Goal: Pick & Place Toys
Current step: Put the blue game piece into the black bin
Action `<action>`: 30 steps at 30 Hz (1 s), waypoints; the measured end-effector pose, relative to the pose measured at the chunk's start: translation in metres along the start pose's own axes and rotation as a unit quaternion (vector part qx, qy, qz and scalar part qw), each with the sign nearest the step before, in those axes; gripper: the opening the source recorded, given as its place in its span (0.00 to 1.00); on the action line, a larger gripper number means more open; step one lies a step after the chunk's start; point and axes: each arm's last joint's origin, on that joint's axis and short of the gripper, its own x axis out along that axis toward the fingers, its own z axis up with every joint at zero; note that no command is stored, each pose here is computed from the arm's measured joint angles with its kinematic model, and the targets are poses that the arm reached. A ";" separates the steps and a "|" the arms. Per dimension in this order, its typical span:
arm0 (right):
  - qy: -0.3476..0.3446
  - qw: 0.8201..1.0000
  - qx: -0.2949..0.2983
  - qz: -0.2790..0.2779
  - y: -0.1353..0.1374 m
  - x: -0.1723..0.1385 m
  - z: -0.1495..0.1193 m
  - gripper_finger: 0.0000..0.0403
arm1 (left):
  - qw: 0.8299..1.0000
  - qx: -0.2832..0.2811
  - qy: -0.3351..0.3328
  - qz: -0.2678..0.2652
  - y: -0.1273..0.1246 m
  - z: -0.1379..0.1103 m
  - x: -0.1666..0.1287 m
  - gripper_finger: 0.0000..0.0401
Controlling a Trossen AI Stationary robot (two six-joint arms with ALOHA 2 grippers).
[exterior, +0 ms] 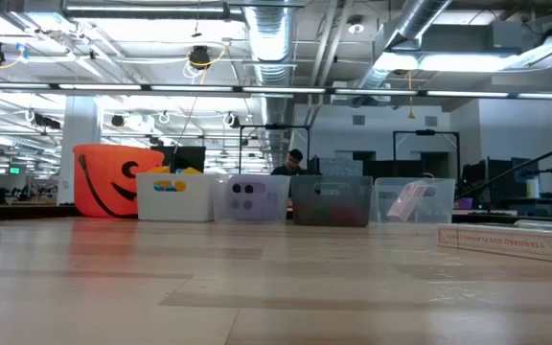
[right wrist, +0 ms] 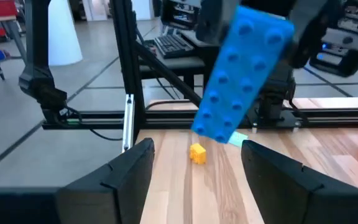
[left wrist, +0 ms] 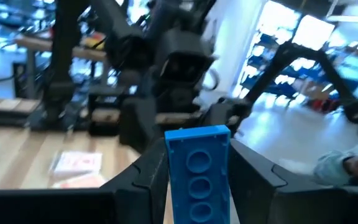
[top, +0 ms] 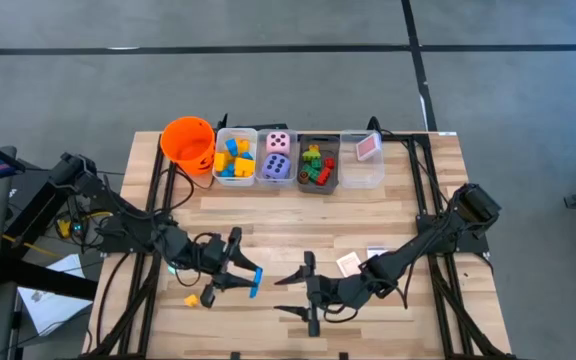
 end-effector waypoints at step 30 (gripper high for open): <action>0.020 0.999 0.047 0.007 -0.027 0.014 0.000 0.59 | 0.997 0.034 -0.066 0.012 0.025 -0.017 0.039 0.31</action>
